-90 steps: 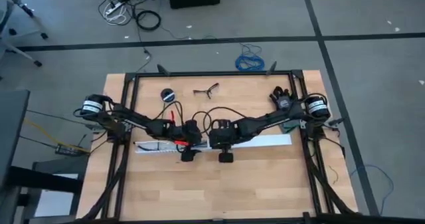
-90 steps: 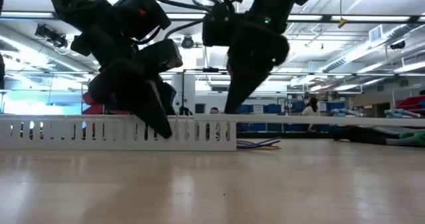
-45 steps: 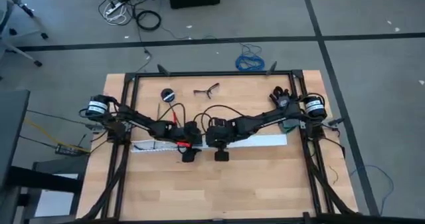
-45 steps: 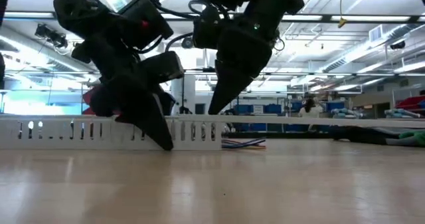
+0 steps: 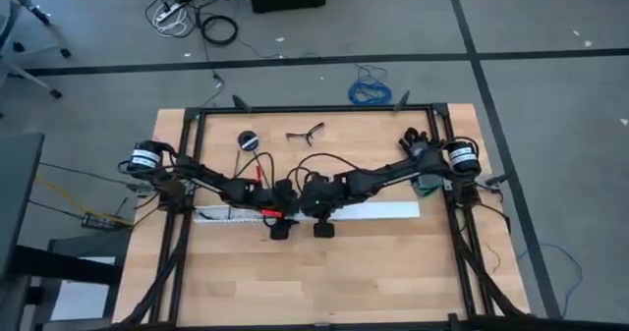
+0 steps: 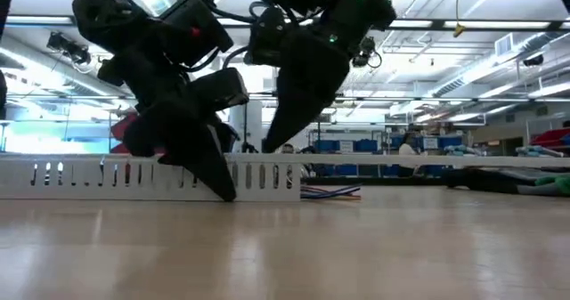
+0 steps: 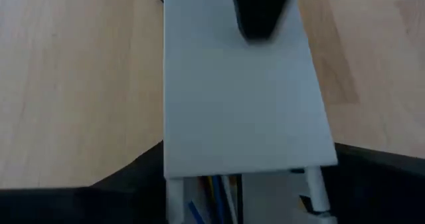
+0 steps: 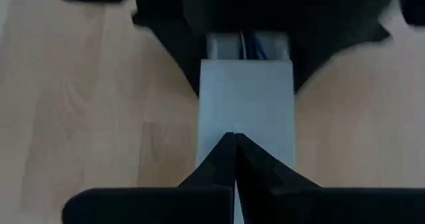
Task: Ziptie cables
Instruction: Close the white cable duct
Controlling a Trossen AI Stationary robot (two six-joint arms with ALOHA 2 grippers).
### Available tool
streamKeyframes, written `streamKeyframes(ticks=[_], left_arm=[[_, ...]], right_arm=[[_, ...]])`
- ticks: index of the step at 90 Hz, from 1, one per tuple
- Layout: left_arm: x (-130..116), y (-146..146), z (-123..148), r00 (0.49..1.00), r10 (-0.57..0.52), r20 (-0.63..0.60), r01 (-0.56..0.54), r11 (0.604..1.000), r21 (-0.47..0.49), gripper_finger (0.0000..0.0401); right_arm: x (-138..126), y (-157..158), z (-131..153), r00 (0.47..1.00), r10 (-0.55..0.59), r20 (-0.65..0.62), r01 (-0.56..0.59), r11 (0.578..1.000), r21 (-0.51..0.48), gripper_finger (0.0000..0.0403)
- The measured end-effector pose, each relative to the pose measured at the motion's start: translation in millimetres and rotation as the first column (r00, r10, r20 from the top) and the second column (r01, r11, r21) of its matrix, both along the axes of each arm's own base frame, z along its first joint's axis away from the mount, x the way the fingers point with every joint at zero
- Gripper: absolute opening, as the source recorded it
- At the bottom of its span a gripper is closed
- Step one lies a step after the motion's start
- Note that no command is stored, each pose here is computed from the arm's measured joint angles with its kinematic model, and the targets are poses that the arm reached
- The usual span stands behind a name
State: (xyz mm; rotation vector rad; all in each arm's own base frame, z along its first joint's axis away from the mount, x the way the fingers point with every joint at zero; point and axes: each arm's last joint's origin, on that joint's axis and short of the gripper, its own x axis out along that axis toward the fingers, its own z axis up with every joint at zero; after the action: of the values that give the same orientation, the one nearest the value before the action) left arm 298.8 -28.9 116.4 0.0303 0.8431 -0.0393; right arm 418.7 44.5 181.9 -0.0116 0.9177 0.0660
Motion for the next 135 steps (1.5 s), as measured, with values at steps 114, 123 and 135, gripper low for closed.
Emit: streamKeyframes(ticks=[114,123,135], left_arm=[[0,0,0,1.000,-0.006,0.010,0.006,1.000,-0.004,0.0252],[0,0,0,1.000,-0.025,0.002,0.025,0.999,0.028,0.0269],[2,-2,3,0.998,-0.053,-0.045,0.056,0.996,0.063,0.0292]], right_arm=[[-7,-9,-6,0.993,-0.005,-0.120,0.008,1.000,0.030,0.0000],[-8,-10,-7,0.991,-0.006,-0.134,0.010,1.000,0.028,0.0000],[-9,-9,-8,0.989,-0.005,-0.145,0.010,0.999,0.033,0.0000]])
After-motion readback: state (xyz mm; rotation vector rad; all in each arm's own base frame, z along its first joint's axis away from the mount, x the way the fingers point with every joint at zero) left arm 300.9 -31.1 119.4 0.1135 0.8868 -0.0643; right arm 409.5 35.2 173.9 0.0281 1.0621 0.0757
